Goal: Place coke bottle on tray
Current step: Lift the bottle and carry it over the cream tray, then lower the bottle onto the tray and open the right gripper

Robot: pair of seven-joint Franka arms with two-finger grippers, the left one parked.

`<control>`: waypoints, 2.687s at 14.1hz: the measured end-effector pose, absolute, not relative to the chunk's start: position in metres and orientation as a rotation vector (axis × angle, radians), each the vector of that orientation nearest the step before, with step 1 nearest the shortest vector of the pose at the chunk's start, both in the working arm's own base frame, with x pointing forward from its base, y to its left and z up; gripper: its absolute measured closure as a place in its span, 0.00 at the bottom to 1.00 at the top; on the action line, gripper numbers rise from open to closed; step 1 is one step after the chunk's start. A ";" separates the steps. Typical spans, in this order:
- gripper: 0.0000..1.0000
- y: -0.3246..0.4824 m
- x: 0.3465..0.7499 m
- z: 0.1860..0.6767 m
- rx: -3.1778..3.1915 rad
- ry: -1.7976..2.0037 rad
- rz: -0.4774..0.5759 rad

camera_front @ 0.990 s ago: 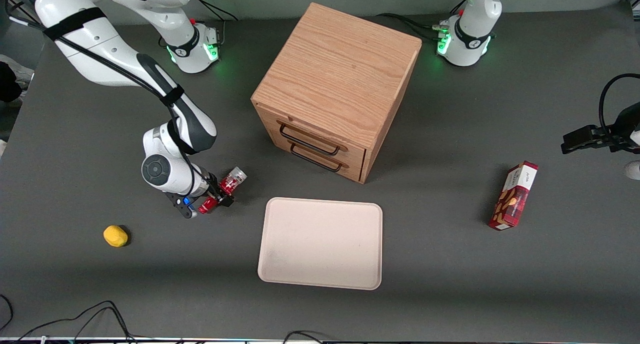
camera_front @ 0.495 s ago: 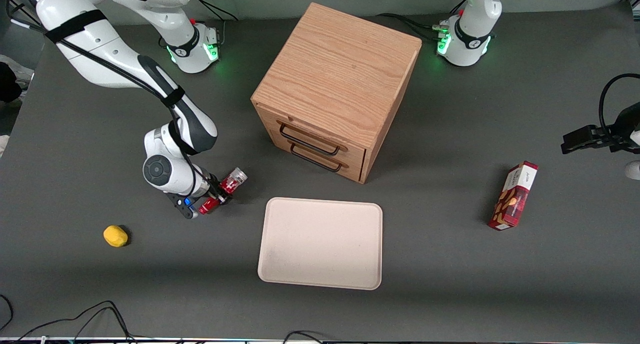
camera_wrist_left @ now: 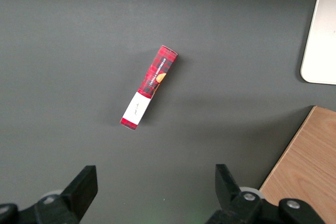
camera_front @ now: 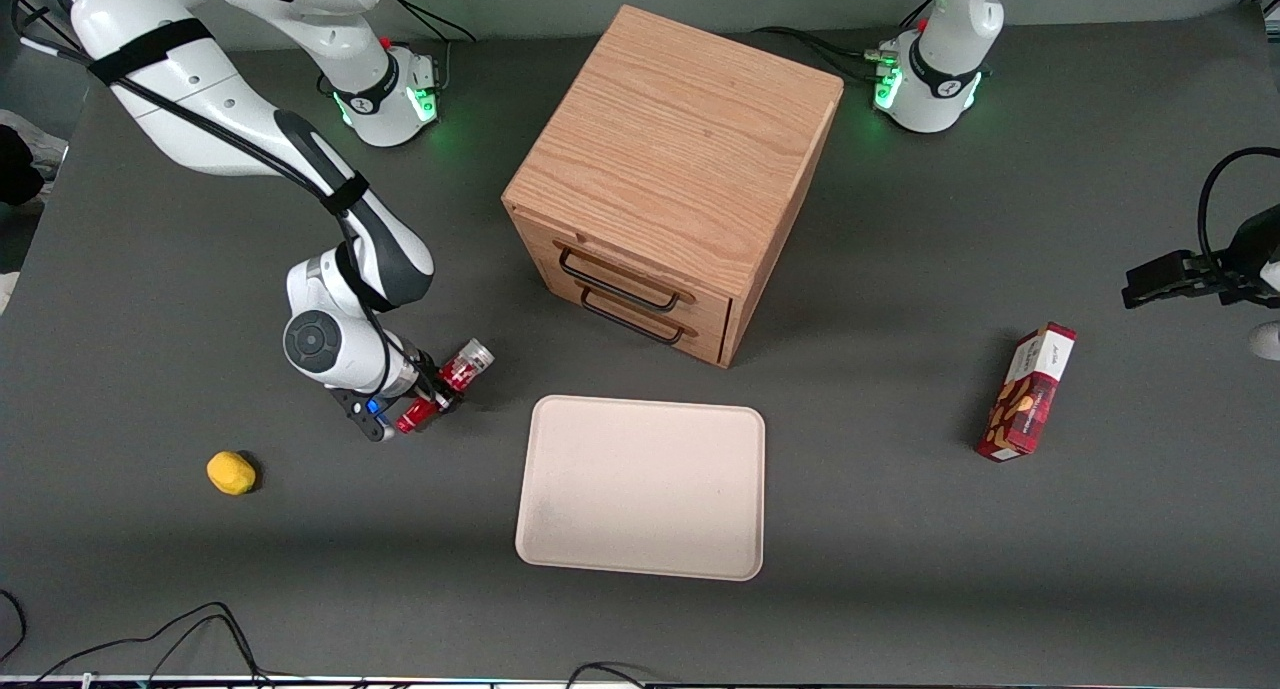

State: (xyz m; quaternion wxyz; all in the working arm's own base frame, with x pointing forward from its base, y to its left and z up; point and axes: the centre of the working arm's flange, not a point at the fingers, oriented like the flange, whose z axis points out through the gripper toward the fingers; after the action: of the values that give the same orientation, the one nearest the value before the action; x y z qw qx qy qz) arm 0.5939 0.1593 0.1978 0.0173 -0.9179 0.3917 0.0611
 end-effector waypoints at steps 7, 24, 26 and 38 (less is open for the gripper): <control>0.44 0.169 0.669 0.379 -2.964 0.938 0.134; 0.44 0.311 0.714 0.256 -2.882 0.131 0.051; 0.44 0.308 0.716 0.226 -2.875 0.154 0.053; 0.00 0.302 0.724 0.192 -2.886 0.180 -0.019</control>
State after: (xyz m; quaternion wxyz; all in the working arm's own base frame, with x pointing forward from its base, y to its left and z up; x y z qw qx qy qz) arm 0.7238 0.3024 0.1916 0.1245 -0.9903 0.0618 -0.0067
